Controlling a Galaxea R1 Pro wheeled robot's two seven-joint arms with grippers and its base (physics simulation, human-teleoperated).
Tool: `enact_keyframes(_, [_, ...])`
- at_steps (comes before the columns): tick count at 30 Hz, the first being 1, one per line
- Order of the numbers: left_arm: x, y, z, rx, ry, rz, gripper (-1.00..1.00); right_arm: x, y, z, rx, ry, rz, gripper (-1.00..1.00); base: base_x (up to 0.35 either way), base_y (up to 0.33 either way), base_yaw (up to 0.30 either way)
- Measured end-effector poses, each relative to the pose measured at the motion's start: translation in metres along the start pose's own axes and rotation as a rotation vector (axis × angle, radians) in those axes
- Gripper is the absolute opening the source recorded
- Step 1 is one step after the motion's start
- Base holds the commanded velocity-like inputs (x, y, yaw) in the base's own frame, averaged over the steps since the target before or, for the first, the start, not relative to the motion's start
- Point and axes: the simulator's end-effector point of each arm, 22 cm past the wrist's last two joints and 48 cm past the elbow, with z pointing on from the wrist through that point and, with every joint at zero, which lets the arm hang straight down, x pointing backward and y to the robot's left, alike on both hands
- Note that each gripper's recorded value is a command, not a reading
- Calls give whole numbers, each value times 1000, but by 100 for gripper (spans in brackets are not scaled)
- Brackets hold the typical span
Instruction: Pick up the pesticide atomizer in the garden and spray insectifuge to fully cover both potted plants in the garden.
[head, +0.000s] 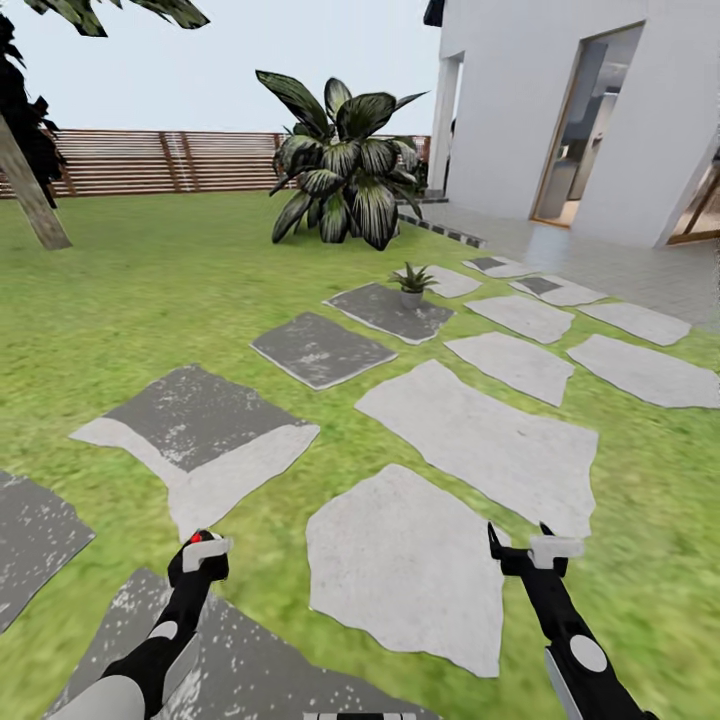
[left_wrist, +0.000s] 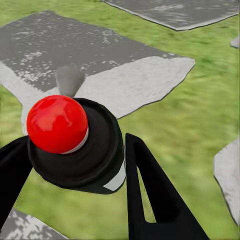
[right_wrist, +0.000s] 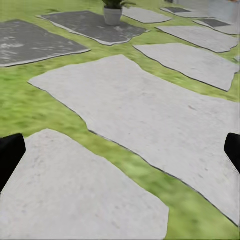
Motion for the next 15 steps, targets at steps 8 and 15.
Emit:
enact_keyframes(8, [-27,-3,-3,4,-45,-7,-100,-12,-4,-4,5,-16,1,100,0,0,0])
enact_keyframes(15, [-51,-3,-6,6,-84,-13,-100,-30,-5,-7,8,-48,5,100,0,0,0])
